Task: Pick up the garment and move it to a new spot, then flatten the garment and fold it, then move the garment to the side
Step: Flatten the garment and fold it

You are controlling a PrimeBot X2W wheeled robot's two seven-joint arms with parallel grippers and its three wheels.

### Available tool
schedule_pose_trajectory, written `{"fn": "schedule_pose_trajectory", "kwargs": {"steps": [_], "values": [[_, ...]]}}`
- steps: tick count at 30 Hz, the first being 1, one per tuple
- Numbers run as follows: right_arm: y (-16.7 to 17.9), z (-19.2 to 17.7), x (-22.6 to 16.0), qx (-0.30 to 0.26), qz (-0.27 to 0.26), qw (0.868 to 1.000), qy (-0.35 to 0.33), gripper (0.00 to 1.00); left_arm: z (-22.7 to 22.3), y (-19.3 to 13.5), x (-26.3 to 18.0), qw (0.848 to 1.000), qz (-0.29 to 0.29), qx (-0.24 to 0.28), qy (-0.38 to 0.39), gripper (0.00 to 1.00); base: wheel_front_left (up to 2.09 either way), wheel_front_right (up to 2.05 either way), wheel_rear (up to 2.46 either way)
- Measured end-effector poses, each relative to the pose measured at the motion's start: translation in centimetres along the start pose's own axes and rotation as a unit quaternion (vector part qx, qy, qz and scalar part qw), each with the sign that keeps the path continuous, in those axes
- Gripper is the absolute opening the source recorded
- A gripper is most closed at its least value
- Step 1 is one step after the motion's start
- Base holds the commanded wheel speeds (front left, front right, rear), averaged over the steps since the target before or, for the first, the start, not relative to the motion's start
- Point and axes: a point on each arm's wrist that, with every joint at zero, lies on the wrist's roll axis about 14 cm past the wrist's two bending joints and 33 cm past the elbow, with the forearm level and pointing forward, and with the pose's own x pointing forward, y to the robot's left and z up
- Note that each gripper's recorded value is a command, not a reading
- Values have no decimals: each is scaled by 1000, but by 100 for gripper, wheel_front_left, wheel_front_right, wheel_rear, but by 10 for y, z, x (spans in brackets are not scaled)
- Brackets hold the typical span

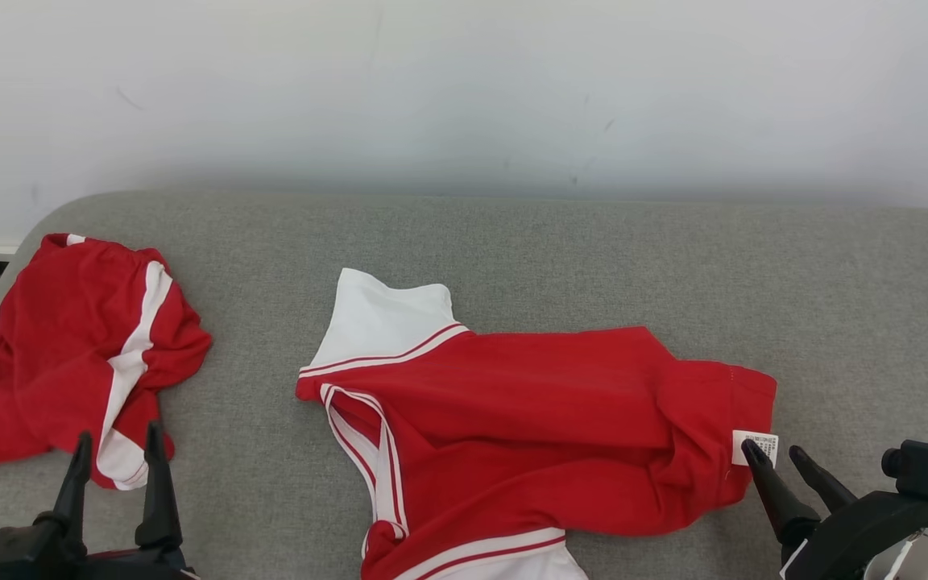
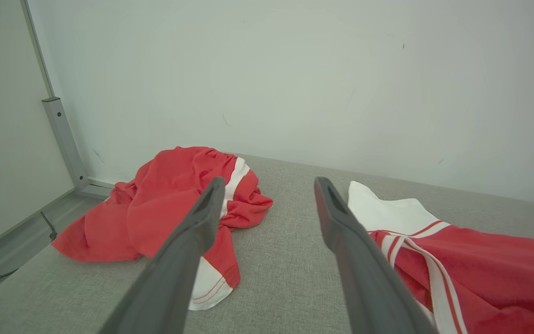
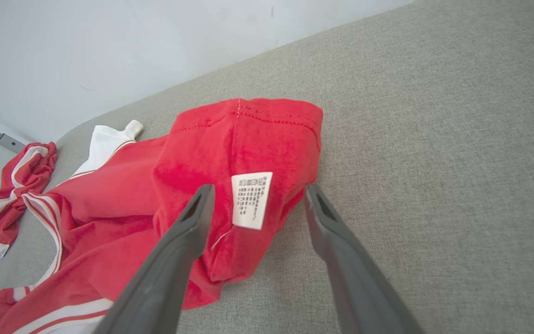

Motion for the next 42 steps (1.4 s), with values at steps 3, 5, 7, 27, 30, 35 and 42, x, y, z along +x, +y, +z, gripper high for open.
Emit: {"fn": "schedule_pose_trajectory", "kwargs": {"steps": [3, 5, 7, 27, 30, 35, 42], "values": [[1, 2, -1, 1, 0, 1000, 0, 100, -1, -2, 1, 1000, -2, -1, 1, 100, 0, 0, 0], [2, 2, 0, 3, 1, 1000, 1, 100, -1, -3, 1, 1000, -3, -2, 1, 100, 0, 0, 0], [3, -1, 1, 5, 2, 1000, 7, 100, -2, -3, 1, 1000, -2, -2, 2, 100, 0, 0, 0], [21, -7, 30, -28, 22, 999, 24, 11, -5, 2, 0, 1000, 6, -5, 6, 100, 0, 0, 0], [19, -6, 31, -31, 20, 999, 23, 9, -6, 3, 1, 1000, 7, -5, 8, 100, 0, 0, 0], [16, -6, 29, -38, 18, 999, 26, 0, -8, 2, 2, 1000, 8, -7, 10, 100, 0, 0, 0], [4, 5, 21, -10, 3, 1000, -2, 0, -9, -2, 4, 1000, 1, -9, 12, 100, 0, 0, 0]]}}
